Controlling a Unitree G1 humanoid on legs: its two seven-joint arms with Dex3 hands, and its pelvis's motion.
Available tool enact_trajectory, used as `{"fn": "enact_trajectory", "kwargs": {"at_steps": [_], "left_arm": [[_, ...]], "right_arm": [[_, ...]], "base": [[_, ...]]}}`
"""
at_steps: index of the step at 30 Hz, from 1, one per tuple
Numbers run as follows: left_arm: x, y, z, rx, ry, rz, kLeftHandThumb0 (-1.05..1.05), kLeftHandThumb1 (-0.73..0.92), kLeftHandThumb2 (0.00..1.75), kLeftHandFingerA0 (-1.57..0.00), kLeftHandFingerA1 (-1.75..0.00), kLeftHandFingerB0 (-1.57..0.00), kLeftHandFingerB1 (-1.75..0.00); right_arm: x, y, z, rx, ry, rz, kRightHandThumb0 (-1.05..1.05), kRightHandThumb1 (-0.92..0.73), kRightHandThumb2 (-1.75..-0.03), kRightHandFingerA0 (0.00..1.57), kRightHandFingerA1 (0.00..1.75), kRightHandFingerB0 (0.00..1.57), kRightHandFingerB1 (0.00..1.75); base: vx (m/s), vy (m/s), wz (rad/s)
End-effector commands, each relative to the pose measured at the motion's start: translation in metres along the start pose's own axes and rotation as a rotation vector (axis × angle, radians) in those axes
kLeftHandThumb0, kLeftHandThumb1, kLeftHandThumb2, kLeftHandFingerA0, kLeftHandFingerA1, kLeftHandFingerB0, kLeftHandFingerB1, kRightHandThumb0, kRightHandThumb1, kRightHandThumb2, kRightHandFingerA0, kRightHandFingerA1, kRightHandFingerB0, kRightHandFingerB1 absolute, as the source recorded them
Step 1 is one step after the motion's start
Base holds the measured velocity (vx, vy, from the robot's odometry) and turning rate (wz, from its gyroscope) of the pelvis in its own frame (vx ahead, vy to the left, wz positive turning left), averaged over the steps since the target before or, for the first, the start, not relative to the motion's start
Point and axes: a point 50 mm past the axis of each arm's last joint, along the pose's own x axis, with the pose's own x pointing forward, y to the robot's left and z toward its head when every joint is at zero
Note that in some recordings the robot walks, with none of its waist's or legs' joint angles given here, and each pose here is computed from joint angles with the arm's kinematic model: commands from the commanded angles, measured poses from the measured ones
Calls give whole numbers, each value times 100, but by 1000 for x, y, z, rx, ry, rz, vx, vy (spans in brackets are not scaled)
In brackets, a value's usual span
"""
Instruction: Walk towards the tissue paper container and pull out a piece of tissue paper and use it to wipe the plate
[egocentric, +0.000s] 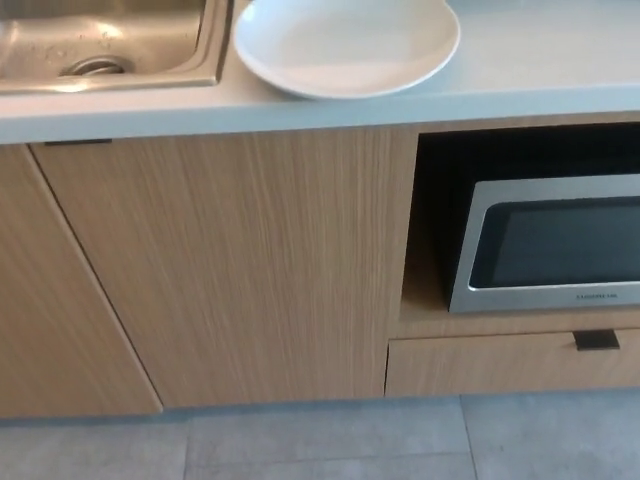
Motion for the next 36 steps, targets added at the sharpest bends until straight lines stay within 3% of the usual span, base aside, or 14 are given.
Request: {"fn": "enact_trajectory", "kwargs": {"at_steps": [1, 13, 16, 19, 21, 26, 36], "left_arm": [[1, 4, 9, -3, -45, 32, -7, 56, 80, -92, -103, -87, -74], [0, 5, 9, -4, -56, 28, -5, 56, 81, -90, -102, -84, -70], [-1, 5, 8, -8, -53, 27, -6, 57, 78, -90, -104, -83, -70], [-1, 4, 9, -12, -46, 30, -5, 56, 80, -89, -105, -83, -70], [0, 6, 9, 1, -49, 28, -12, 60, 70, -90, -102, -82, -72], [0, 4, 8, 9, -51, 22, -16, 63, 66, -89, -101, -80, -68], [1, 0, 9, -11, -40, 16, -13, 59, 74, -89, -101, -81, -72]], "right_arm": [[0, 0, 0, 17, 5, 2, -5, -67, -69, 88, 52, 56, 44], [-1, -1, 3, -6, -21, 28, 2, -64, -73, 85, 51, 58, 46], [0, 0, 2, -6, -9, 25, -1, -65, -69, 86, 51, 60, 46], [2, -1, 2, -3, -3, 27, 5, -62, -75, 86, 51, 61, 47], [2, 1, 2, -6, -2, 28, 2, -63, -74, 85, 51, 60, 46], [4, -1, 4, 4, -1, 19, 3, -62, -73, 83, 51, 60, 45], [6, -5, 6, -22, -10, 24, 3, -63, -74, 83, 51, 59, 46]], "base": [[148, 136, -13], [121, 148, 0], [39, -117, 5], [87, -246, 4], [79, -299, 4], [33, -66, -2], [61, 125, -4]]}}
